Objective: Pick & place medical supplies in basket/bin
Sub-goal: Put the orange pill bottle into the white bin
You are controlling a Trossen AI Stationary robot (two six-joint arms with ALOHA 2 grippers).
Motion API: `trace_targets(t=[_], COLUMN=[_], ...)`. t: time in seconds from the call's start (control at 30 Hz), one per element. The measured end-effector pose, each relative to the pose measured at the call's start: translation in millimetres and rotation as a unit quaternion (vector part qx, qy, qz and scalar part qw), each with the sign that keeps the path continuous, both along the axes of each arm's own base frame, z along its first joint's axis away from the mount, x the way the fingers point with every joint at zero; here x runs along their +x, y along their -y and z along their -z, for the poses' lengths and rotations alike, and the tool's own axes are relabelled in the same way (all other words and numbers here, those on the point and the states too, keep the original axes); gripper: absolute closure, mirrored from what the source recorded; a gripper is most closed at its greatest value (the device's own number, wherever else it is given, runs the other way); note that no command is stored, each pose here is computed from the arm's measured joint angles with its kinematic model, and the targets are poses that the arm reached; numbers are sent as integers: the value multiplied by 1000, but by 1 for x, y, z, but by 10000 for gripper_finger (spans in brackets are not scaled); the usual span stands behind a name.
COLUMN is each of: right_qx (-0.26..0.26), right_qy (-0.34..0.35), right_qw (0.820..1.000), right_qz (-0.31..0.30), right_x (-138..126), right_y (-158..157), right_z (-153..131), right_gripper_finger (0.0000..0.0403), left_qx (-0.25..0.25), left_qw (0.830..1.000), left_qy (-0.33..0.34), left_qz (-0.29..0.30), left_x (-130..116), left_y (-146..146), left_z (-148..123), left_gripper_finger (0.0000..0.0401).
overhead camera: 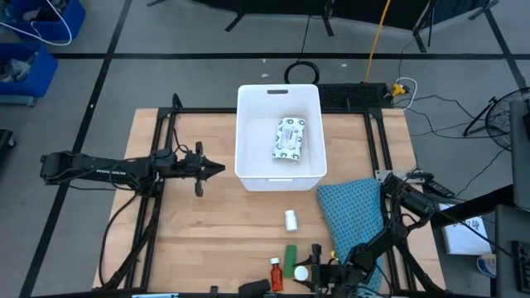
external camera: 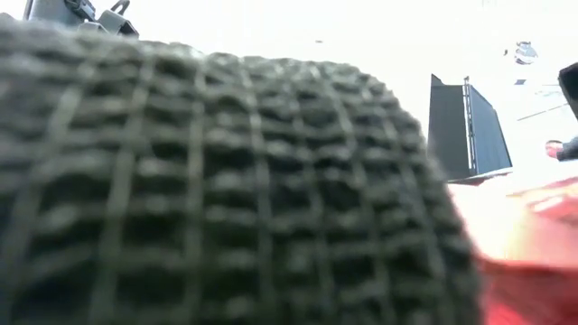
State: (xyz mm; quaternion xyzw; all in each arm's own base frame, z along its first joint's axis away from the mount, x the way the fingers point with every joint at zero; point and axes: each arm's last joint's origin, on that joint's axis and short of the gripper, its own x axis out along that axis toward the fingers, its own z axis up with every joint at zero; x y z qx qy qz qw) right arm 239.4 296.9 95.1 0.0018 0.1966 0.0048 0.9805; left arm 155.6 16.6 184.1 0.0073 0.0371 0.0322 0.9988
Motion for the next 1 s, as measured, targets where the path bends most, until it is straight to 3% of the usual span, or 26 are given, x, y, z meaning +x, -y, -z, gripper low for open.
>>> trace_targets(t=[0.07, 0.3, 0.5, 0.67, 0.87, 1.0], right_qx=[-10, -34, -92, -115, -99, -132], right_qy=[3, 4, 36, 81, 170, 218], right_qw=[1000, 999, 994, 990, 977, 956], right_qz=[-8, -32, -47, -17, 85, 147], right_x=[0, -6, -10, -15, -43, -73], right_y=[1, 9, 38, 92, 184, 234], right_z=[-7, -55, -122, -192, -272, -303], right_gripper_finger=[246, 246, 213, 236, 236, 227], left_qx=[2, -9, -14, 6, 16, 87], left_qw=[1000, 1000, 1000, 1000, 1000, 996], left_qy=[0, 0, -3, -4, 0, 31], left_qz=[0, -1, -1, 0, 1, -2], left_x=[0, 0, 0, 0, 0, 0], left_y=[0, 0, 0, 0, 0, 0], left_z=[0, 0, 1, 1, 0, -7], left_gripper_finger=[366, 366, 366, 366, 366, 366])
